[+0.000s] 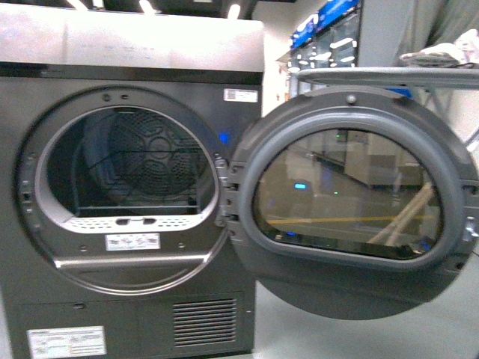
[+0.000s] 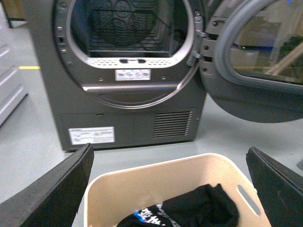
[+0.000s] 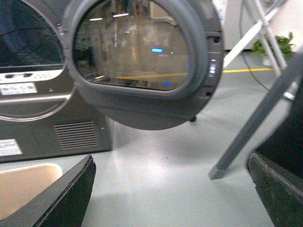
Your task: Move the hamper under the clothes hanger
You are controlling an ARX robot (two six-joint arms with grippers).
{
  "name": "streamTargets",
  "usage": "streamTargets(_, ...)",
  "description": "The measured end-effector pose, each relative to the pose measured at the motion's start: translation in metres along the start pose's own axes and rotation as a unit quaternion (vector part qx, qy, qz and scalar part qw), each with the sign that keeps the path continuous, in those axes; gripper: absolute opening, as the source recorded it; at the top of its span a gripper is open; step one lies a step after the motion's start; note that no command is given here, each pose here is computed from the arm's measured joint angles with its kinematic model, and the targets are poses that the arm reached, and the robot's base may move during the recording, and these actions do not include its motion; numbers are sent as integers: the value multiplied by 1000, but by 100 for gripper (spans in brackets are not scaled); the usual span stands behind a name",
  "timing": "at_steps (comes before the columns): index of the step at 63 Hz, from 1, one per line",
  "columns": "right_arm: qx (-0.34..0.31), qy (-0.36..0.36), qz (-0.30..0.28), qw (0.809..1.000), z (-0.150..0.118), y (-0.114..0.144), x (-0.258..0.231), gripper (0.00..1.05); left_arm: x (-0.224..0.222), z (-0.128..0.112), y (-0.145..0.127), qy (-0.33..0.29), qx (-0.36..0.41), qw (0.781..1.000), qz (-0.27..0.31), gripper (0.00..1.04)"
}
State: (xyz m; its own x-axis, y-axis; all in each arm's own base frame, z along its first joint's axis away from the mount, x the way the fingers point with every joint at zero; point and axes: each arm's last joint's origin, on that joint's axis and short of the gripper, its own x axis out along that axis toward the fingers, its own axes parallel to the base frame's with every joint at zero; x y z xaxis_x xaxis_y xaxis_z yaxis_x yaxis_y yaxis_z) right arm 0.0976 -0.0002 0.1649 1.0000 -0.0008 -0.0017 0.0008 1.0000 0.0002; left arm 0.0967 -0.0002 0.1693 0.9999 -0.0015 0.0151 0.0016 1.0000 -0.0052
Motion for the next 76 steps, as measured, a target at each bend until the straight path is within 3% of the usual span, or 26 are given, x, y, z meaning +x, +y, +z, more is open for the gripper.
streamTargets(76,0,0,-1,1000,0,0,0,97,0,0,0,0,0,1000,-1,98)
